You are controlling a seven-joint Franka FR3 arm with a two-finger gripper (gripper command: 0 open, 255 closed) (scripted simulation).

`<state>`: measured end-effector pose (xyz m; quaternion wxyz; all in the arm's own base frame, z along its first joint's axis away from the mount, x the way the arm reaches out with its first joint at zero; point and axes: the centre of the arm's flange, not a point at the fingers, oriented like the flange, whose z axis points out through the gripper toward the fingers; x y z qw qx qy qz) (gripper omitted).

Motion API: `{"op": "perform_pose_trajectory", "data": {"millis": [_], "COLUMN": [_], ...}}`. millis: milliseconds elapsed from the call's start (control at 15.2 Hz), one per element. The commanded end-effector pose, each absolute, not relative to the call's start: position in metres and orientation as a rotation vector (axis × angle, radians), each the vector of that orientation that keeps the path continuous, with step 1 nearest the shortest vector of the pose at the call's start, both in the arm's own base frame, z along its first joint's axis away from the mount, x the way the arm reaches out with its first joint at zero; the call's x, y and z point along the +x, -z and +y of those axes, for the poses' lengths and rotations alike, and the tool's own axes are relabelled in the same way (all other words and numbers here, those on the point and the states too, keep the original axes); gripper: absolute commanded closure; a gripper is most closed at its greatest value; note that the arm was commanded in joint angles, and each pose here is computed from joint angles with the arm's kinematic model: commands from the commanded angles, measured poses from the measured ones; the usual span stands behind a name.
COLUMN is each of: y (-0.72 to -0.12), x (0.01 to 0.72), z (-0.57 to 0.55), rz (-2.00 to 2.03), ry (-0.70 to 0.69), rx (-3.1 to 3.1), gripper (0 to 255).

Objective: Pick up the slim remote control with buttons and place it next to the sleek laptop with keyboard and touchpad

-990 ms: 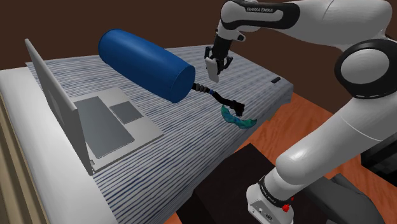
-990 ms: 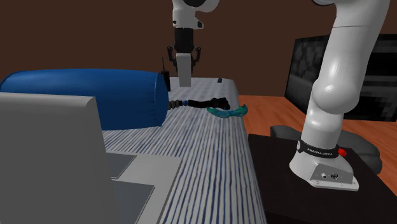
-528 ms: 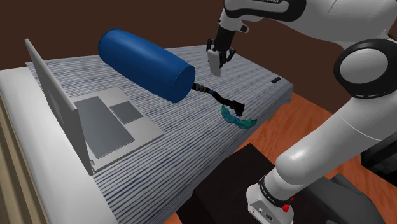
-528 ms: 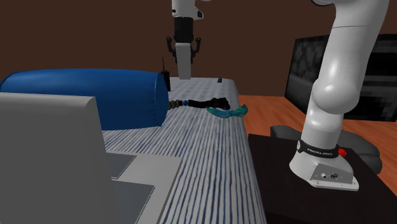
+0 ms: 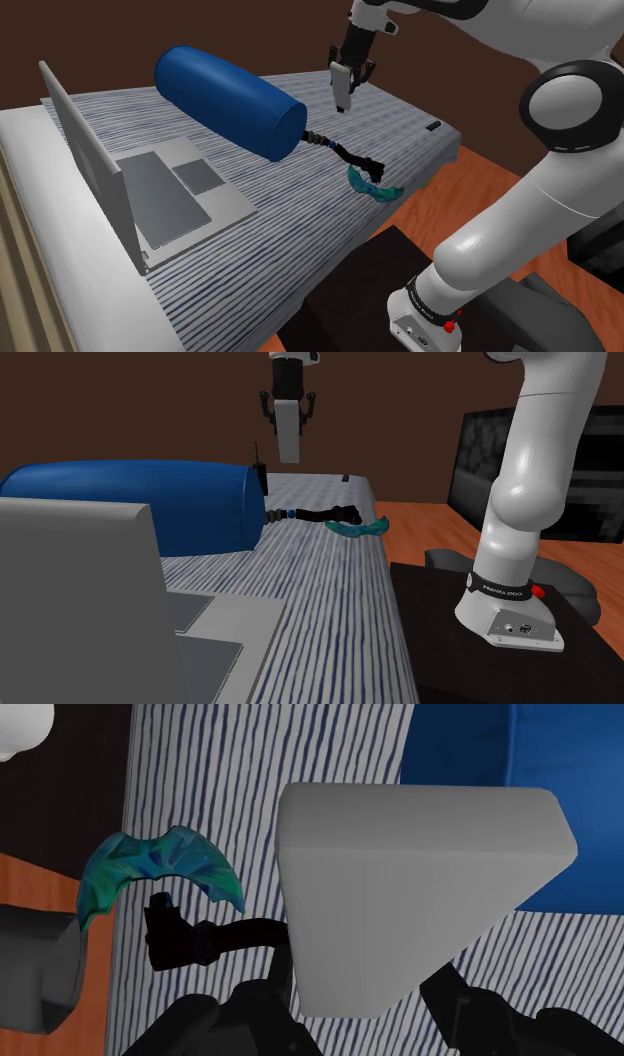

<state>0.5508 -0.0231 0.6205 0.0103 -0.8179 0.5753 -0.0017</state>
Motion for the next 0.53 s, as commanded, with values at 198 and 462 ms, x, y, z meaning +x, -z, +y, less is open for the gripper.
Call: {"op": "perform_pose_trajectory", "data": {"millis": [198, 462], "y": [-0.647, -0.669], "x": [0.550, 0.550], "z": [-0.024, -0.024], "rz": [1.796, 1.796], "ry": [0.005, 0.005], "rx": [-2.553, -2.553], "gripper": [255, 255]}}
